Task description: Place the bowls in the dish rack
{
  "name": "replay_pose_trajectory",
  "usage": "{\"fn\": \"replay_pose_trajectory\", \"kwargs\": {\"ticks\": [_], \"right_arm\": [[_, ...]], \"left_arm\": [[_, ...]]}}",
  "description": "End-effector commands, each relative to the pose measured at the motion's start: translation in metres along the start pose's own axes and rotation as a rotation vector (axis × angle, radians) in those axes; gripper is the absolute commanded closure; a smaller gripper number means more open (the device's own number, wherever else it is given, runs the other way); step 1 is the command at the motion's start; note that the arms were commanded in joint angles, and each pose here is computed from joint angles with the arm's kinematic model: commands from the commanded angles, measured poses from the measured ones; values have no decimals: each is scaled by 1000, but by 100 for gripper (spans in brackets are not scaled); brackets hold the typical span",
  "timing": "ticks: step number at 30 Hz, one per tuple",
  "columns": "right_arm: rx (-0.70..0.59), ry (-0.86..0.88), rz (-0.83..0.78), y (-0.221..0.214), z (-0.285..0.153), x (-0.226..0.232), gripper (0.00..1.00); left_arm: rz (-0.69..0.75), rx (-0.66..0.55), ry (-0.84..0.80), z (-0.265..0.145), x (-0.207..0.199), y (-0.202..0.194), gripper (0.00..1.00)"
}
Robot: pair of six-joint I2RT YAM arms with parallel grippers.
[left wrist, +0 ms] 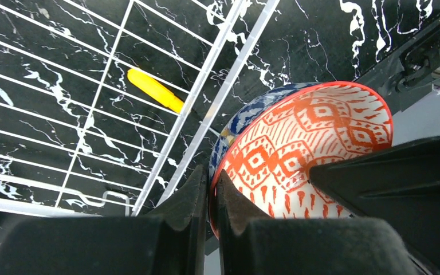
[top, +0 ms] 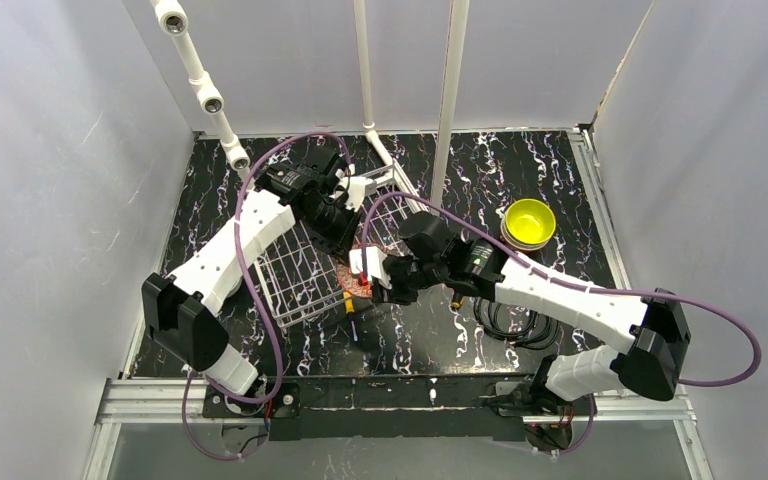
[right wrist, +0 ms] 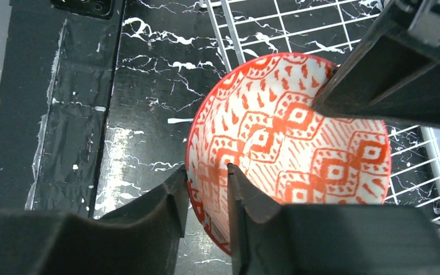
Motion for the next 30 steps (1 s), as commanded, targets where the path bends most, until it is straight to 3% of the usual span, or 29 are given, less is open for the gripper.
{"fn": "replay_pose_trajectory", "kwargs": {"ticks": [1, 6, 9, 14, 17, 22, 24, 30], "right_arm": [[-28, 5, -50, 19, -2, -7, 67], [-21, 17, -54, 22, 4, -6, 99], [-37, -2, -65, 26, 3, -7, 99], [-83, -71, -89, 36, -6, -12, 99], [-97, -93, -82, 37, -10, -12, 99], [-155, -152, -55, 44, -16, -12, 99], [-188, -157, -46, 48, -18, -12, 99], [-253, -203, 56, 58, -12, -20, 99]], "left_arm": [[15, 12, -94, -13, -12, -2, 100], [8, -2, -113, -18, -14, -3, 100], [-10, -25, -107, -24, -13, -3, 99], [-64, -120, -74, -42, -8, -1, 55], [-91, -193, -62, -55, -9, 0, 35], [-177, -347, 55, -78, 3, 0, 22], [-269, -444, 197, -87, 20, 0, 15], [-471, -687, 403, -117, 50, -26, 5]]}}
Point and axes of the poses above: each gripper's point midway between its finger pads, its own z axis out along the fingers, its own x axis along the line the jaws close on, y = z × x, the point moved 6 cm from there along -z, back along the fingers, and after that the axes turned 12 degrees about -z, right-handed, at the moved point
